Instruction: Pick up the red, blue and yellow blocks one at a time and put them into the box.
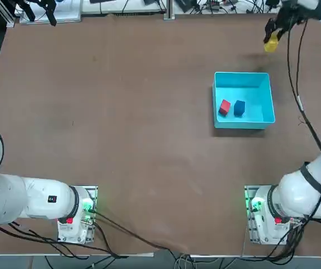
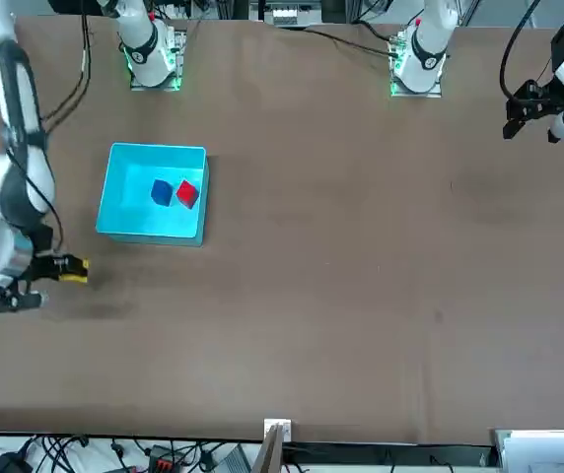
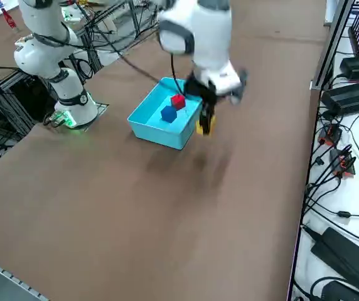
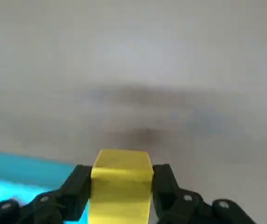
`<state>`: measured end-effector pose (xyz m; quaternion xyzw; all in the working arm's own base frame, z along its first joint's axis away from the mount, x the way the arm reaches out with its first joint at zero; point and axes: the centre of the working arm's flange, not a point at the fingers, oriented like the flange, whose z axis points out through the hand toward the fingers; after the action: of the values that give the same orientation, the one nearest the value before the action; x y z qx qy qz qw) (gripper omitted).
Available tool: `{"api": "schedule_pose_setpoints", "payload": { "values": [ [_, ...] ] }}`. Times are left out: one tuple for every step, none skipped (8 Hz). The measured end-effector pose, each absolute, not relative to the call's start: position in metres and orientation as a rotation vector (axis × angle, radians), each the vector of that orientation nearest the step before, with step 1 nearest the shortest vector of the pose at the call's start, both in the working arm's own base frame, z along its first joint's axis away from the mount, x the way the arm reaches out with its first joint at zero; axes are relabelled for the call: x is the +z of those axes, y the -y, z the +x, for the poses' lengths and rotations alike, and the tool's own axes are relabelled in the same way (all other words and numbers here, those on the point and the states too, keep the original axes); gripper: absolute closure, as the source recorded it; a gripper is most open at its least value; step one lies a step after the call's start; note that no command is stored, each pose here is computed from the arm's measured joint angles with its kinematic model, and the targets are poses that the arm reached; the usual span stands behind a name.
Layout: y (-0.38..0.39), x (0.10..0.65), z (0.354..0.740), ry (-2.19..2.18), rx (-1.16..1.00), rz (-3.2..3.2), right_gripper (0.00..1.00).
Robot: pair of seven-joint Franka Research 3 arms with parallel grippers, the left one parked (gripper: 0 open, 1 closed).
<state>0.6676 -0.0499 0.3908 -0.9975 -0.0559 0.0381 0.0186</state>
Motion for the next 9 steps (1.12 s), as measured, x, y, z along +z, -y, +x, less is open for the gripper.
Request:
{"api": "schedule_pose_setpoints", "payload": {
  "values": [
    [0.028, 0.408, 0.653, 0.170, 0.152, -3.090, 0.28],
    [0.000, 0.408, 0.635, 0.151, 0.190, -3.093, 0.28],
    [-0.024, 0.398, 0.616, 0.143, 0.224, -3.097, 0.28],
    [-0.043, 0.382, 0.596, 0.134, 0.216, -3.106, 0.28],
    [-0.058, 0.361, 0.574, 0.119, 0.179, -3.115, 0.28],
    [-0.069, 0.337, 0.553, 0.114, 0.144, -3.120, 0.28],
    [-0.075, 0.316, 0.537, 0.121, 0.103, -3.121, 0.28],
    [-0.075, 0.297, 0.526, 0.126, 0.072, -3.121, 0.28],
    [-0.076, 0.285, 0.518, 0.126, 0.065, -3.122, 0.28]
  ]
}}
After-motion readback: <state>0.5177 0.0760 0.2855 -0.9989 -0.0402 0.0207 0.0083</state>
